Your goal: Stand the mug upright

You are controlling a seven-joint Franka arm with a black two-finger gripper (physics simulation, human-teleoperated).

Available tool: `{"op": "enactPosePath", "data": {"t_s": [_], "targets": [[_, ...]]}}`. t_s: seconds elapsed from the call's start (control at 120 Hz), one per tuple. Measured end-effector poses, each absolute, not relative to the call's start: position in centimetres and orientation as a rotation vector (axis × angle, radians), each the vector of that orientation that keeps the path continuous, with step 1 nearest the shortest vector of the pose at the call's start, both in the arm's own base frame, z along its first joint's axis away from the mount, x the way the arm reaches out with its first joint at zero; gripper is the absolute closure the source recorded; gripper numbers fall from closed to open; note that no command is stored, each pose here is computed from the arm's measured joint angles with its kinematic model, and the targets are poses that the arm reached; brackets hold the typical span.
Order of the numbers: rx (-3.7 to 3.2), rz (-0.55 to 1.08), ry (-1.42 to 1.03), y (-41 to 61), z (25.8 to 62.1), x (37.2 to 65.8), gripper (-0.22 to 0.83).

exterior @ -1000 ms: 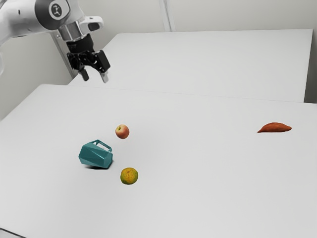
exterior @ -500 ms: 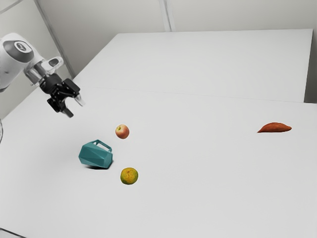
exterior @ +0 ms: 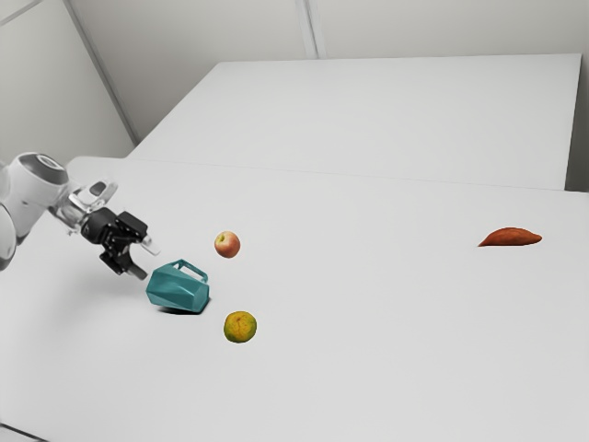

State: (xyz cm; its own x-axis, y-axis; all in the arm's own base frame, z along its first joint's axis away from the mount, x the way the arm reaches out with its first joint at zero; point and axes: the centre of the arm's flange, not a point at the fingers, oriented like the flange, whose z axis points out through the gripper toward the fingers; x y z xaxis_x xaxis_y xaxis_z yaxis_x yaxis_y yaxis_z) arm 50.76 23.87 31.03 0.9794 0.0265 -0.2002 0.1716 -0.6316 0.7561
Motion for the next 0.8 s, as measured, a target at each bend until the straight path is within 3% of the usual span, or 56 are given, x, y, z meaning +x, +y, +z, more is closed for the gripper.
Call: {"op": "enactPosePath", "data": {"t_s": [0.325, 0.475, 0.55, 0.667, 0.8], "targets": [[2.153, -0.107, 0.085, 22.7, 27.9, 50.7, 0.01], [2.120, -0.090, 0.048, 22.1, 27.6, 50.4, 0.39], [2.116, -0.076, 0.025, 22.0, 27.8, 50.5, 0.53], [2.114, -0.042, -0.029, 21.3, 29.4, 50.8, 0.66], [2.104, -0.016, -0.091, 20.3, 30.9, 51.2, 0.73]]}}
